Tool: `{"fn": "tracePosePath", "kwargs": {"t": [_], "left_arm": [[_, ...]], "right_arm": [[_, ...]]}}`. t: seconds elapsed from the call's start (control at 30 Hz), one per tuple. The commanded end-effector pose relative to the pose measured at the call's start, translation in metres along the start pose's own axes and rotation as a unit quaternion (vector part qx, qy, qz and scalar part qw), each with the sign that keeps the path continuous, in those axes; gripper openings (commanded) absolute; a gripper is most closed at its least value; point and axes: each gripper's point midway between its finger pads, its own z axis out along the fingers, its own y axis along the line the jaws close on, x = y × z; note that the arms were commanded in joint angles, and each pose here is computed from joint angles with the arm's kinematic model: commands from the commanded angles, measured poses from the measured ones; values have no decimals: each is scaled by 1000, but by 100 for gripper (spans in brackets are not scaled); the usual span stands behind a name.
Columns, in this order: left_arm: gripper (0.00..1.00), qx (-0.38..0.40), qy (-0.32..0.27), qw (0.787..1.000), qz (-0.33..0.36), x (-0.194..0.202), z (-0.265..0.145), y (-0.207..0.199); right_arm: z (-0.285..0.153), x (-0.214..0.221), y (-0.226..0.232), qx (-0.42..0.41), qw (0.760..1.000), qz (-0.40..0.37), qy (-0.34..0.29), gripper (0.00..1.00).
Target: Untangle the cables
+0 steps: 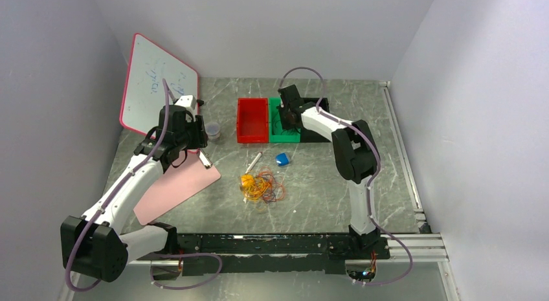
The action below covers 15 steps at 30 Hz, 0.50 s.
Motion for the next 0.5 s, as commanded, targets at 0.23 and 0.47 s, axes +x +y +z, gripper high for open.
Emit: {"fn": "tracePosePath", "kwargs": {"t": [0.23, 0.47], "left_arm": [[54, 2, -8, 1000, 6, -7, -1, 1], [56, 12, -9, 1000, 6, -8, -1, -2]], "right_arm": [[-27, -35, 0, 0, 998, 12, -63, 33], [-85, -67, -6, 1, 991, 33, -127, 58]]}}
